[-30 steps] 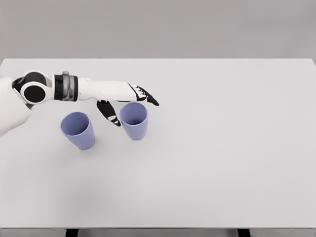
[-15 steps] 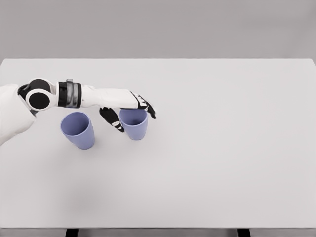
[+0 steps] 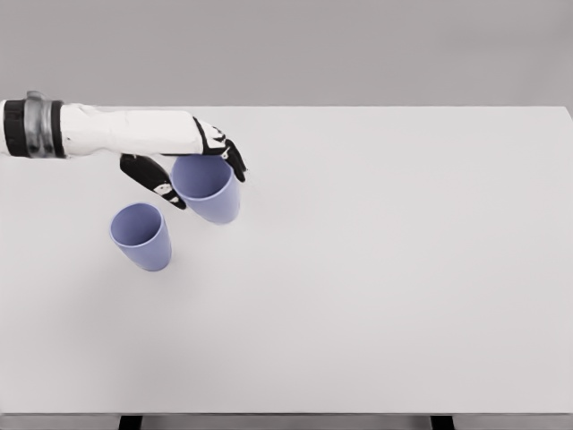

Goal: Place the right cup on the left cup with left arm

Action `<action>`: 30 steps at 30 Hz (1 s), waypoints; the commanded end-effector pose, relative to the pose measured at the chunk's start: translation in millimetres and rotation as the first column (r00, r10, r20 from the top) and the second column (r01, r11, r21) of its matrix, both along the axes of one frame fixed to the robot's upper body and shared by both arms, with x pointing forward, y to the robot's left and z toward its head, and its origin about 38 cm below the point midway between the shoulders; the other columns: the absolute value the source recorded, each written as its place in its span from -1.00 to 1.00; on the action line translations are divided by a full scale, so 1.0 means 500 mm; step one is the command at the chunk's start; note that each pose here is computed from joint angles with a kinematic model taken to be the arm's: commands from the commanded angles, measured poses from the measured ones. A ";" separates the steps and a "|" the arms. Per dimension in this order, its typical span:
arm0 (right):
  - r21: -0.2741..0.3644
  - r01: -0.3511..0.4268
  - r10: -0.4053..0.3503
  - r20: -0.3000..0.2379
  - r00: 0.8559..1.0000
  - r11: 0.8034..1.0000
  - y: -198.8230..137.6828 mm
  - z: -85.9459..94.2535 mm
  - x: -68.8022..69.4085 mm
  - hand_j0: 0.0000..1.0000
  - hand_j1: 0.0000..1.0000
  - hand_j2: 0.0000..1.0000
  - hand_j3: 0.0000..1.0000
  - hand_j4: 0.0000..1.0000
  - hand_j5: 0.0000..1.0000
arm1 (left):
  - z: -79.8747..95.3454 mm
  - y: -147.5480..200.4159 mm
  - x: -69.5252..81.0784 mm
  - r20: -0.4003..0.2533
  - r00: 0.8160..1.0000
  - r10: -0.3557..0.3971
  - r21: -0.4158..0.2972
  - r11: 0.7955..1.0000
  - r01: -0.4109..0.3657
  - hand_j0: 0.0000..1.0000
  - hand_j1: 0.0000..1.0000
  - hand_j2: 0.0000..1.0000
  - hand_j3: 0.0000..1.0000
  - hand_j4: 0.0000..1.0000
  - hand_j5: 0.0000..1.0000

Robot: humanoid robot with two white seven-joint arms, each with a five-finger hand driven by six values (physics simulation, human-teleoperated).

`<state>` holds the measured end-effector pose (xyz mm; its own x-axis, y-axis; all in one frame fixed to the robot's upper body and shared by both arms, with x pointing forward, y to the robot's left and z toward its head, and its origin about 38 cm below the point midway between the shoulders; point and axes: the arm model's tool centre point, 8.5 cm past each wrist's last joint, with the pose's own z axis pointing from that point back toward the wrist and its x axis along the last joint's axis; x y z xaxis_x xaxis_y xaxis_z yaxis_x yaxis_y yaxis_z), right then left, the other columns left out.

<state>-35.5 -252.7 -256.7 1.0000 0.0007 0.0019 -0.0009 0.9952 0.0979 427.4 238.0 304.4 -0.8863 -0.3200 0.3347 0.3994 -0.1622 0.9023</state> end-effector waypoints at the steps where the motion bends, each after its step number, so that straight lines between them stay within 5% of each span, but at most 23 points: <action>1: 0.000 0.000 0.000 0.000 1.000 1.000 0.000 0.000 0.000 1.00 1.00 1.00 1.00 1.00 1.00 | 0.045 0.055 -0.052 -0.028 1.000 0.013 -0.039 0.999 -0.014 0.16 0.16 0.16 0.16 0.16 0.16; 4: 0.000 0.000 0.000 0.000 1.000 1.000 0.000 0.000 0.000 1.00 1.00 1.00 1.00 1.00 1.00 | 0.078 0.070 -0.070 -0.033 0.999 0.013 -0.075 0.997 -0.016 0.16 0.16 0.16 0.16 0.16 0.16; 10: 0.000 0.000 0.000 0.000 1.000 1.000 0.000 0.000 0.000 1.00 1.00 1.00 1.00 1.00 1.00 | 0.092 0.169 -0.085 -0.021 0.990 0.139 -0.005 0.990 -0.139 0.16 0.16 0.16 0.16 0.16 0.16; 15: 0.000 0.000 0.000 0.000 1.000 1.000 0.000 0.000 0.000 1.00 1.00 1.00 1.00 1.00 1.00 | 0.086 0.194 -0.072 -0.025 0.983 0.182 0.005 0.983 -0.182 0.18 0.18 0.18 0.18 0.18 0.18; 19: 0.000 0.000 0.000 0.000 1.000 1.000 0.000 0.000 0.000 1.00 1.00 1.00 1.00 1.00 1.00 | 0.040 0.220 -0.059 -0.068 0.971 0.229 0.050 0.973 -0.226 0.19 0.19 0.19 0.19 0.19 0.19; 30: 0.000 -0.002 0.002 0.000 1.000 1.000 0.000 0.000 0.000 1.00 1.00 1.00 1.00 1.00 1.00 | 0.034 0.214 -0.062 -0.074 0.973 0.220 0.051 0.975 -0.216 0.20 0.20 0.20 0.20 0.20 0.20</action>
